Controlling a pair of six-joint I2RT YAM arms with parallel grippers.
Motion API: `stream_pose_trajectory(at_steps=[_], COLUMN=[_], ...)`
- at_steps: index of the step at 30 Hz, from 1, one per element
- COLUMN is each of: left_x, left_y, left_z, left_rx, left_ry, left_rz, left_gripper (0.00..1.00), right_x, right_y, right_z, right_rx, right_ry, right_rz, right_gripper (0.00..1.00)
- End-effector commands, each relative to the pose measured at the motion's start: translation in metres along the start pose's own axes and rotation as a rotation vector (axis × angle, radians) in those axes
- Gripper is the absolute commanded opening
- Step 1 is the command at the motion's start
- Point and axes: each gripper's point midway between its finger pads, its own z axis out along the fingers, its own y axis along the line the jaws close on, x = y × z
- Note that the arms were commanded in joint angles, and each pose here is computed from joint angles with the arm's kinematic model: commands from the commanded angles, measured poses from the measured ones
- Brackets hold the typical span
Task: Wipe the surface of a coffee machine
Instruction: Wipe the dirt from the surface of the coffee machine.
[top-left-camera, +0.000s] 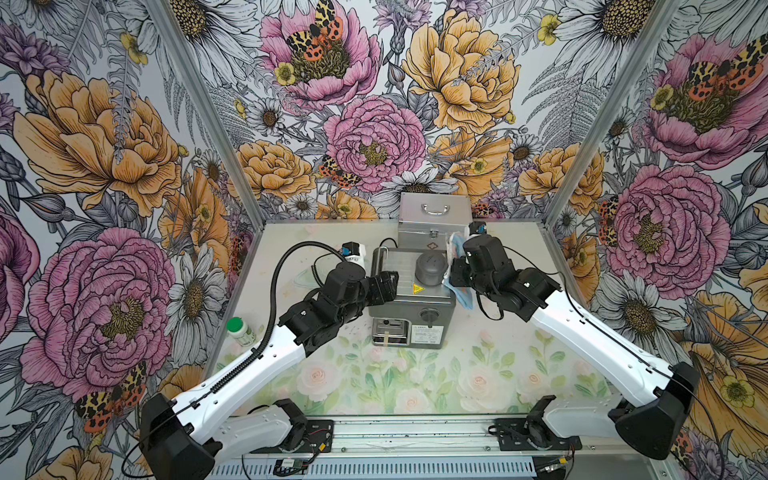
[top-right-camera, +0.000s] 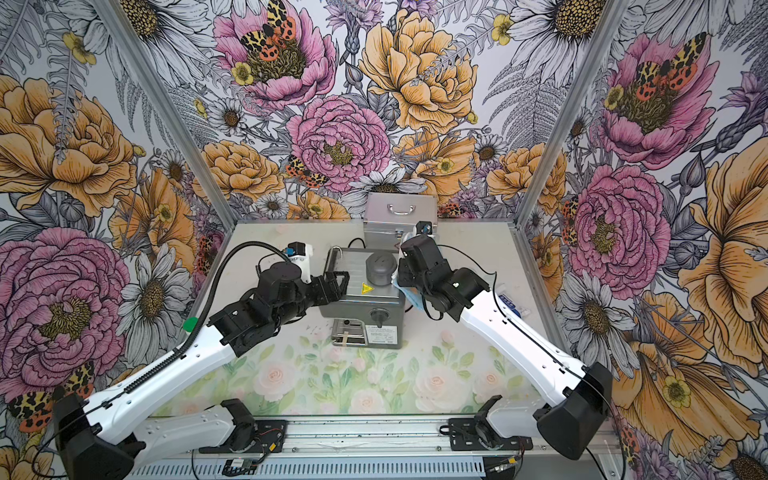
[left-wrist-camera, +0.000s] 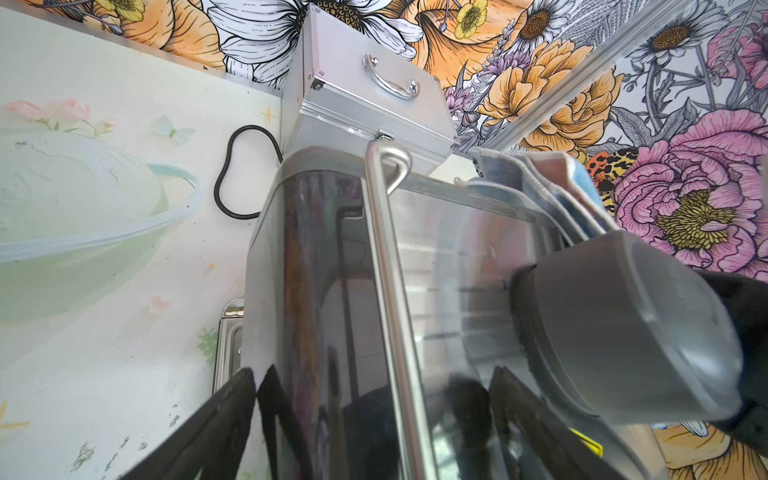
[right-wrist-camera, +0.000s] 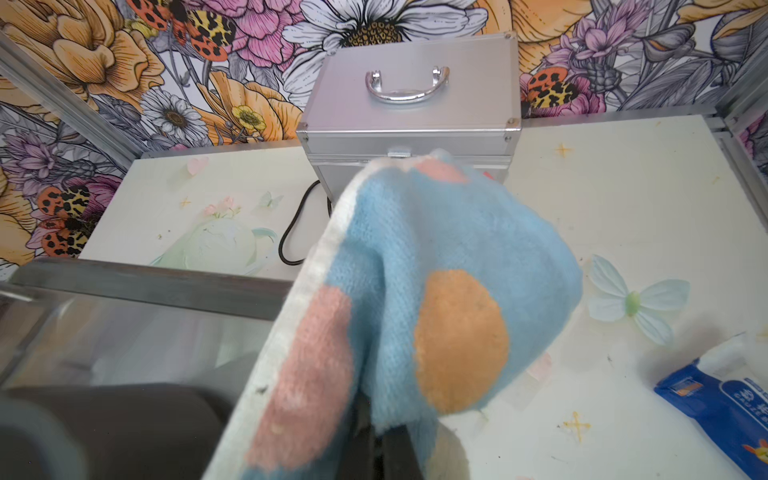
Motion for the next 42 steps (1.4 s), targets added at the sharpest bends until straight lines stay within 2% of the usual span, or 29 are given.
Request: stream_pose_trajectory(at_steps=[1,6,12,17,22,26,30,34,42], left_x=[0.060,0.036,0.021,0.005,0.010,0.015,0.023,0.031,0.042], left_y=[0.005,0.011,0.015,0.019,0.022,0.025,0.027,0.031,0.046], left_z=[-0.002,-0.011,-0.010,-0.005,0.013,0.019,0.019,0.017,0.014], left_rx=[0.049,0.061,0.071,0.074,0.065,0.050,0.039,0.018,-0.023], left_ry=[0.258,0.209,0.204,0.198,0.249,0.265,0.274,0.274,0.273], left_rz=[0.038,0.019,0.019,0.019,0.016,0.019,0.037,0.042,0.039], left_gripper=[0.88,0.89,0.89,0.89,0.86,0.86,0.85,0.85,0.85], right_x=[-0.038,-0.032,-0.004,0.027,0.053,0.065,0.080,0.085,0.103], right_y=[0.002,0.002,0.060,0.132,0.189,0.210,0.209,0.186,0.121], right_z=[-0.049,-0.089,-0.122,-0.138,-0.122,-0.096,-0.065,-0.048,-0.053], right_rx=[-0.057,-0.099,-0.250,-0.339,-0.345,-0.290,-0.170,-0.042,0.076], right_ry=[-0.170,-0.209,-0.203,-0.212,-0.210,-0.225,-0.241,-0.262,-0.256], right_rz=[0.020,-0.033,-0.147,-0.324,-0.435,-0.496,-0.547,-0.534,-0.448], right_gripper=[0.00,0.00,0.00,0.00,0.00,0.00,0.00,0.00,0.00])
